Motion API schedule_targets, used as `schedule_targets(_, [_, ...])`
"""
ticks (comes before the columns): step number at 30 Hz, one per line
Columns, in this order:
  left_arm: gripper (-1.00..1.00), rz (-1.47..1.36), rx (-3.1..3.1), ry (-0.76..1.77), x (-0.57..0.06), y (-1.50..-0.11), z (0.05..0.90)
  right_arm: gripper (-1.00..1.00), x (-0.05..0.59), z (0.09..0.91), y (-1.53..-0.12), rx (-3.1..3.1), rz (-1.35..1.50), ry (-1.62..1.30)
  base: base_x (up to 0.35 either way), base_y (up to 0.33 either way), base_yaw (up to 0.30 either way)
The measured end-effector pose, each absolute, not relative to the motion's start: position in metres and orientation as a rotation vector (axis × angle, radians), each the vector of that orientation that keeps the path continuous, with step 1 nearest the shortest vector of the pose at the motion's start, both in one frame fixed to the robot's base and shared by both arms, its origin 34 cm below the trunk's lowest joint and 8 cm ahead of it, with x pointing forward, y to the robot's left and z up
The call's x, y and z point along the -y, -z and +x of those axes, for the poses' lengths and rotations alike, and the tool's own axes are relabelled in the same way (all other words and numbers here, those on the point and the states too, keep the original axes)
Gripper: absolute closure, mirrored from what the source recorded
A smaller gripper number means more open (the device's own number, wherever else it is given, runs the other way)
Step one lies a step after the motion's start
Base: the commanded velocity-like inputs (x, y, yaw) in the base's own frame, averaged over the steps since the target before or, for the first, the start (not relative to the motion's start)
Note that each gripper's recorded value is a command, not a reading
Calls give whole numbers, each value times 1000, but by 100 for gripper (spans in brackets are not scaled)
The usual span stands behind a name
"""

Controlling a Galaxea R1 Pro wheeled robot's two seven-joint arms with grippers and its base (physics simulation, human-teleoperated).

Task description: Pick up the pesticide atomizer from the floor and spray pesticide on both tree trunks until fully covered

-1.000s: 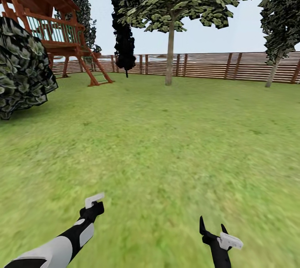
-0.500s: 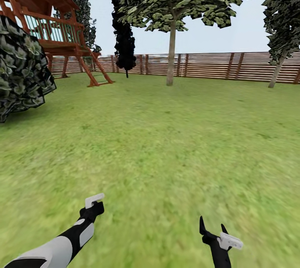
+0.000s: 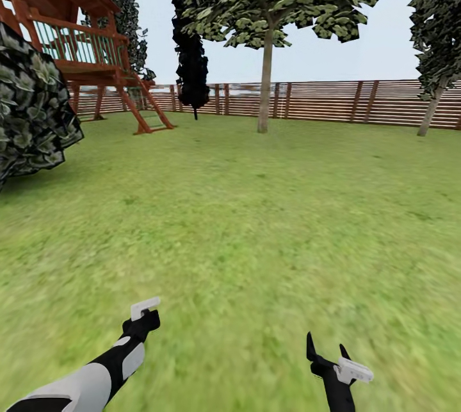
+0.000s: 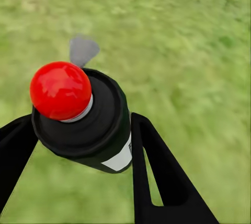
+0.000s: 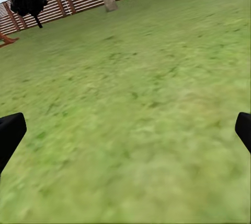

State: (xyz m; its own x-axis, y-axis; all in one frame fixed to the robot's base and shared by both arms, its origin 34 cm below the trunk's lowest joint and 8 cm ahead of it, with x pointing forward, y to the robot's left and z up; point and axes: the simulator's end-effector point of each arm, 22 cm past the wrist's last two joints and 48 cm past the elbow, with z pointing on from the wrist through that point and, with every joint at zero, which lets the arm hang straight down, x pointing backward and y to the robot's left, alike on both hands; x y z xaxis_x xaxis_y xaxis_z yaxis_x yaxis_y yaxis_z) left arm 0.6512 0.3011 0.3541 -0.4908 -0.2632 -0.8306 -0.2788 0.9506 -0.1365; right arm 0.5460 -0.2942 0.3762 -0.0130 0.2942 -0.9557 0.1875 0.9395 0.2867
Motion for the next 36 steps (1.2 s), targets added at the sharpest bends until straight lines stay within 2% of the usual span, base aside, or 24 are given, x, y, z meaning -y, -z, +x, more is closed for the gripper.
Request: schedule_targets(36, [100,-383,-2107,-20,-301,-354,651,-100,294,546,-376,-1594,380,-88,335,113,0])
